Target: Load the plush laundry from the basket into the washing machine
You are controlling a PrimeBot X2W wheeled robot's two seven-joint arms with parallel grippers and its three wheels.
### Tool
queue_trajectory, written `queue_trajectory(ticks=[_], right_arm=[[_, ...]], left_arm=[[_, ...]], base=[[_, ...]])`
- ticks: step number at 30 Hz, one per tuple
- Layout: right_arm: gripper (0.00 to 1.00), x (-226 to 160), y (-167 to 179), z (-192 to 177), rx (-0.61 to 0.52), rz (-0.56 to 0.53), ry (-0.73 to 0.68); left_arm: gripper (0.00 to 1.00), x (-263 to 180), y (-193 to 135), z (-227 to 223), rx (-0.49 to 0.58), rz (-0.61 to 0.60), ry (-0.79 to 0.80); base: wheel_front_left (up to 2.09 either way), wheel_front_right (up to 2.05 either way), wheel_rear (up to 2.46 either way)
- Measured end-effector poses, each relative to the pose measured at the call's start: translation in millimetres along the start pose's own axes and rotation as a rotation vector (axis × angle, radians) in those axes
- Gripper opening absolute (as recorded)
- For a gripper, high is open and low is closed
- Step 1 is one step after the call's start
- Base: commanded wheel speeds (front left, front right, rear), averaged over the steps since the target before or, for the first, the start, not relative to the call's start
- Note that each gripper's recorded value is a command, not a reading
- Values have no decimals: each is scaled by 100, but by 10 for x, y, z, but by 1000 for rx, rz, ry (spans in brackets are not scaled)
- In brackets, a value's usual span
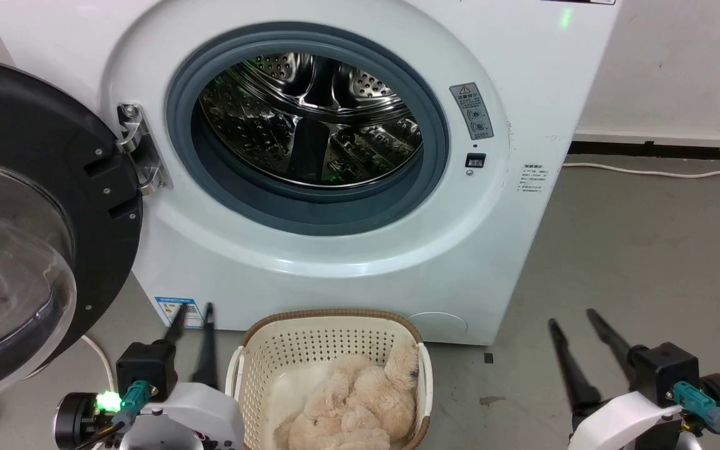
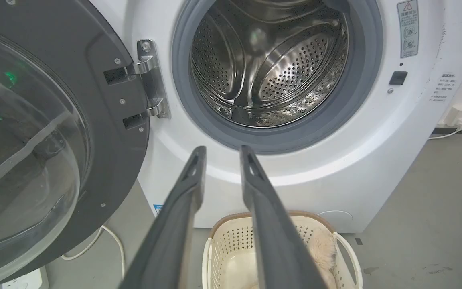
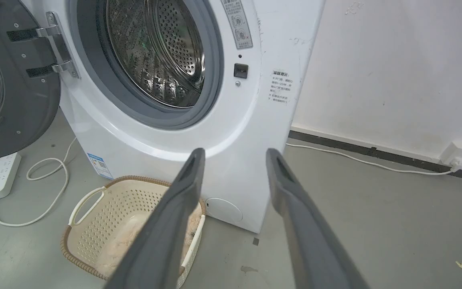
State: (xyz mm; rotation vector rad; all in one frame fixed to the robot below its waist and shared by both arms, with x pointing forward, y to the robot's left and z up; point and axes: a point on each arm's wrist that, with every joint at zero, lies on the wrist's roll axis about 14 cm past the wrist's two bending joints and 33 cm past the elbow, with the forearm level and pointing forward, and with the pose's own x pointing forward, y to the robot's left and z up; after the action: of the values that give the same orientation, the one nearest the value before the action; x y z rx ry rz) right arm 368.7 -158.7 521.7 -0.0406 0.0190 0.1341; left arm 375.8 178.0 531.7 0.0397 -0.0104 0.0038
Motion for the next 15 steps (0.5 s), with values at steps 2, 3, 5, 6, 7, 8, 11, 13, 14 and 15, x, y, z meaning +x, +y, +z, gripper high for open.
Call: queue_trajectory(ticks=[2,3,5,6,7,8,11,13,14,15], right_arm=[[100,0,1,0,2,0,-1],[100,-1,2,-2,4,1,0],[100,-2,2,-1,11,1,-4],[100,-2,3,-3,12,1,-3],[100,-3,3,-4,14,1,-5],[100,-3,3,-4,20,1,-6],[100,-7,4,-13,31,1,-8],[100,-7,3,-21,37,0,-7],[100,-7,2,-24,40,0,-7],[100,-7,0,-28,43,-1,-8]], left_arm=[[100,0,-4,-1,-2,-1,0],[100,0,-8,-2,-3,-2,0],[100,0,-18,-2,-11,-5,-1],[100,0,-26,2,-14,-7,-4],[100,0,-32,4,-19,-9,-6],[100,1,-38,2,-20,-11,-7],[100,3,-56,-2,-30,-16,-9],[100,6,-70,-20,-38,-20,-5],[100,7,-77,-34,-42,-22,-1],[100,9,-84,-45,-45,-24,1]], base=[[0,0,0],[0,0,0],[0,0,0],[0,0,0],[0,0,0],[0,0,0],[0,0,0],[0,0,0],[0,0,0],[0,0,0]])
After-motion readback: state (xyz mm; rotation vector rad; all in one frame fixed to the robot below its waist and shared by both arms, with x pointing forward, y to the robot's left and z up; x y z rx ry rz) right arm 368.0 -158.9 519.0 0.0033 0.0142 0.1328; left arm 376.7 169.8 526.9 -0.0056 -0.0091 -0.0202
